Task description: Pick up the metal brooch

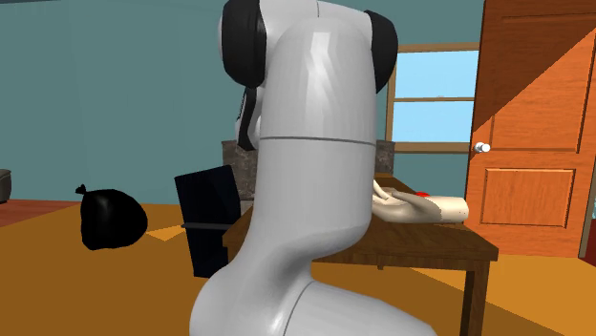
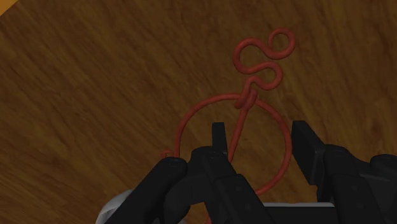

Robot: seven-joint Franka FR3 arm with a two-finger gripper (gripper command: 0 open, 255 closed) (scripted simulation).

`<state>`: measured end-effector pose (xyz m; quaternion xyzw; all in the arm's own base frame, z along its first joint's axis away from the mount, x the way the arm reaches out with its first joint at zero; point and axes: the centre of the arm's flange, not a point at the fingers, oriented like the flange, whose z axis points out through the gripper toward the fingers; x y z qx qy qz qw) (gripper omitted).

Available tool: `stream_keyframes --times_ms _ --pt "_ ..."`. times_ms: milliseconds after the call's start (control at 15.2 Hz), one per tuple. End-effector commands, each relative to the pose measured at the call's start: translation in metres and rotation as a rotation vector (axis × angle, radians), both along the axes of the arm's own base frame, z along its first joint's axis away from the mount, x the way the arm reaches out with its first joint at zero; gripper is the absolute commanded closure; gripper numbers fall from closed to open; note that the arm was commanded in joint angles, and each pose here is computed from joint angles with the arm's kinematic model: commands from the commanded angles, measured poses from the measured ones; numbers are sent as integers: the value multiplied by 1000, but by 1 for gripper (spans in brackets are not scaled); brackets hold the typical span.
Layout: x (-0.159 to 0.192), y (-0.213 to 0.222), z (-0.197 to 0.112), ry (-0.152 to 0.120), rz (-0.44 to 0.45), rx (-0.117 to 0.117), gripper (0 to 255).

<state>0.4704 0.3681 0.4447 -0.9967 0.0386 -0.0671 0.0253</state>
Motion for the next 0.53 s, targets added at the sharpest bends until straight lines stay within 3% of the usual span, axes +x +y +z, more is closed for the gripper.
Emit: stream_keyframes --times_ms 0,462 --pt "1 -1 11 1 0 0 255" --pt "1 -1 38 1 0 0 255"
